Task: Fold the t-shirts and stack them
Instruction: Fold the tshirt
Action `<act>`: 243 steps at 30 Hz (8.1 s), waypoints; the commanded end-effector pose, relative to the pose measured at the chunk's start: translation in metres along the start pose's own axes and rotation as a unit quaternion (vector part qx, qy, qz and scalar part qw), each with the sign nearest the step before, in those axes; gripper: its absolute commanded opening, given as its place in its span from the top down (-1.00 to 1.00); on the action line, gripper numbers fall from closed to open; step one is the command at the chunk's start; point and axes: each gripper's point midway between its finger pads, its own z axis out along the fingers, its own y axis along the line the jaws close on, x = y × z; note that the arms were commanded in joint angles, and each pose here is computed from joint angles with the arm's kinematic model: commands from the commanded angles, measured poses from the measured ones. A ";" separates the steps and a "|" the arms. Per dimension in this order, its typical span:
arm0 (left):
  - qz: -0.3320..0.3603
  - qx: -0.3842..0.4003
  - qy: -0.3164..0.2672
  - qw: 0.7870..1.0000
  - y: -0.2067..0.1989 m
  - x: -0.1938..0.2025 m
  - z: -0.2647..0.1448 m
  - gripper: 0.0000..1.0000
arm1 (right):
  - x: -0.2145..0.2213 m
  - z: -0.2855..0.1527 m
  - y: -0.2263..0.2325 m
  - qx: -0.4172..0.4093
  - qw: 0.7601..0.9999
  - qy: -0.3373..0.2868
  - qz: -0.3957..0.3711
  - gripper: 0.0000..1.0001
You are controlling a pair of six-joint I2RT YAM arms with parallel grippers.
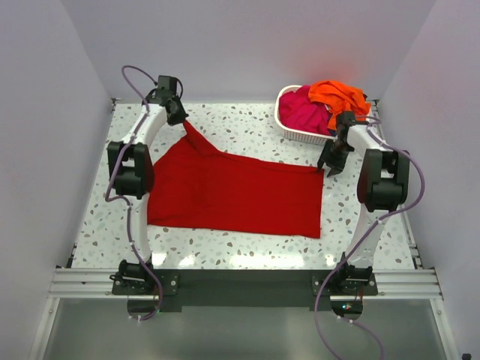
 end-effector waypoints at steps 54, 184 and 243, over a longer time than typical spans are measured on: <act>-0.077 0.094 0.041 0.992 0.040 0.053 -0.220 1.00 | 0.080 -0.061 -0.021 -0.005 0.996 0.056 -0.075 1.00; 0.307 0.039 0.060 0.949 0.000 0.191 -0.113 0.26 | 0.054 -0.040 0.020 -0.067 0.997 0.015 -0.040 -0.47; 0.301 0.056 0.114 0.945 0.013 0.234 -0.102 0.47 | 0.055 -0.041 0.021 -0.064 0.997 0.022 -0.034 -0.47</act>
